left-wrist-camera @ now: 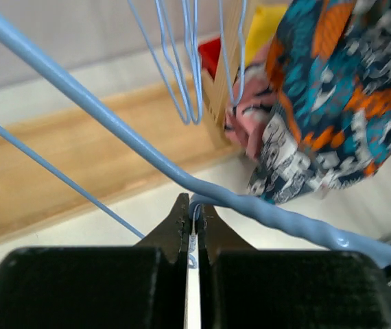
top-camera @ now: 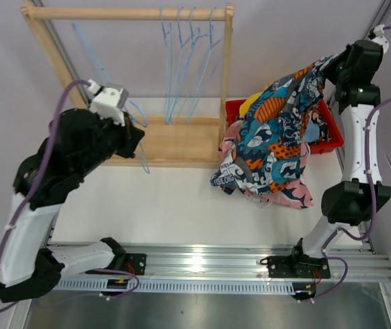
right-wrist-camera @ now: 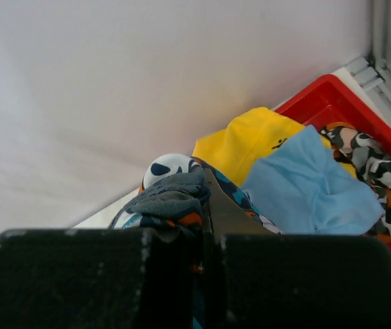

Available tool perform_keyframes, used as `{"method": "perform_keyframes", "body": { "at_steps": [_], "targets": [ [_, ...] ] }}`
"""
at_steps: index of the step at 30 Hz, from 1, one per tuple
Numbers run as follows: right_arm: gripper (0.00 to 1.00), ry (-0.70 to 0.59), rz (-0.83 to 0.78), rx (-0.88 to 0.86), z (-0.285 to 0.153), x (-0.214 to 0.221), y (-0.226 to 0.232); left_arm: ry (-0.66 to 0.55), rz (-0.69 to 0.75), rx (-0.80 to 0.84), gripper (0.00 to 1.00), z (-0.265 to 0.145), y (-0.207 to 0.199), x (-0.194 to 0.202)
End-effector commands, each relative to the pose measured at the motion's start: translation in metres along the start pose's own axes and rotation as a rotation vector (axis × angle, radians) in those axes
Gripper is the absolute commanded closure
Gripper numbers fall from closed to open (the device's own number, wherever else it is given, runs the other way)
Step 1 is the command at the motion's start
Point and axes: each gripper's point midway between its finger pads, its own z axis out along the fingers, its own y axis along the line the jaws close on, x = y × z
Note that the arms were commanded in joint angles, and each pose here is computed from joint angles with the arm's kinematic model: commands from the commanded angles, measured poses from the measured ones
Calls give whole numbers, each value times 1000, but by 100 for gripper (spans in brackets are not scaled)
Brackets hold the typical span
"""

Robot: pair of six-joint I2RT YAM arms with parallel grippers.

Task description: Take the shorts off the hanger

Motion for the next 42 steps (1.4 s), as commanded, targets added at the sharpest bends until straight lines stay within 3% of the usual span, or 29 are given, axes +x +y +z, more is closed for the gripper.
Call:
{"method": "perform_keyframes", "body": {
  "at_steps": [1, 2, 3, 4, 5, 8, 11, 12, 14, 15, 18, 19, 24, 28, 32, 42],
  "targets": [
    [100, -199, 1, 27, 7, -68, 2, 57, -38, 244, 100, 23, -32, 13],
    [100, -165, -10, 43, 13, -63, -4, 70, -46, 259, 100, 31, -32, 14],
    [56, -103, -17, 68, 31, -45, -14, 66, -65, 246, 100, 40, -22, 13],
    [12, -34, -24, 75, 34, -29, -18, 79, -78, 339, 100, 40, -33, 13],
    [1, 5, -20, 81, 37, -18, -21, 84, -89, 364, 100, 45, -32, 12],
    [0, 173, 6, 137, 45, 44, -47, 105, -115, 400, 100, 72, -21, 6],
    [1, 163, 31, 57, 26, 57, -37, 132, -170, 450, 100, 99, -8, 2],
    [0, 196, 32, 70, 27, 89, -51, 113, -179, 441, 100, 103, 0, -7],
    [0, 160, 33, 47, 1, 87, -48, 115, -210, 484, 100, 117, 4, -15],
    [1, 204, 40, 81, -5, 113, -65, 89, -229, 525, 100, 117, 4, -27],
    [1, 171, 39, 51, -28, 112, -64, 117, -254, 534, 99, 135, 9, -37],
    [1, 195, 35, 59, -34, 125, -71, 63, -217, 545, 99, 135, 8, -64],
    [0, 166, 34, 38, -61, 132, -76, 2, -228, 569, 98, 129, 7, -85],
    [0, 211, 44, 37, -64, 154, -84, -29, -178, 355, 99, 122, 32, -85],
    [1, 262, 55, 31, -65, 175, -85, -96, -106, 209, 99, 90, 46, -98],
    [1, 272, 27, 10, -78, 189, -78, -261, -27, 31, 98, 33, 62, -136]
  ]
}}
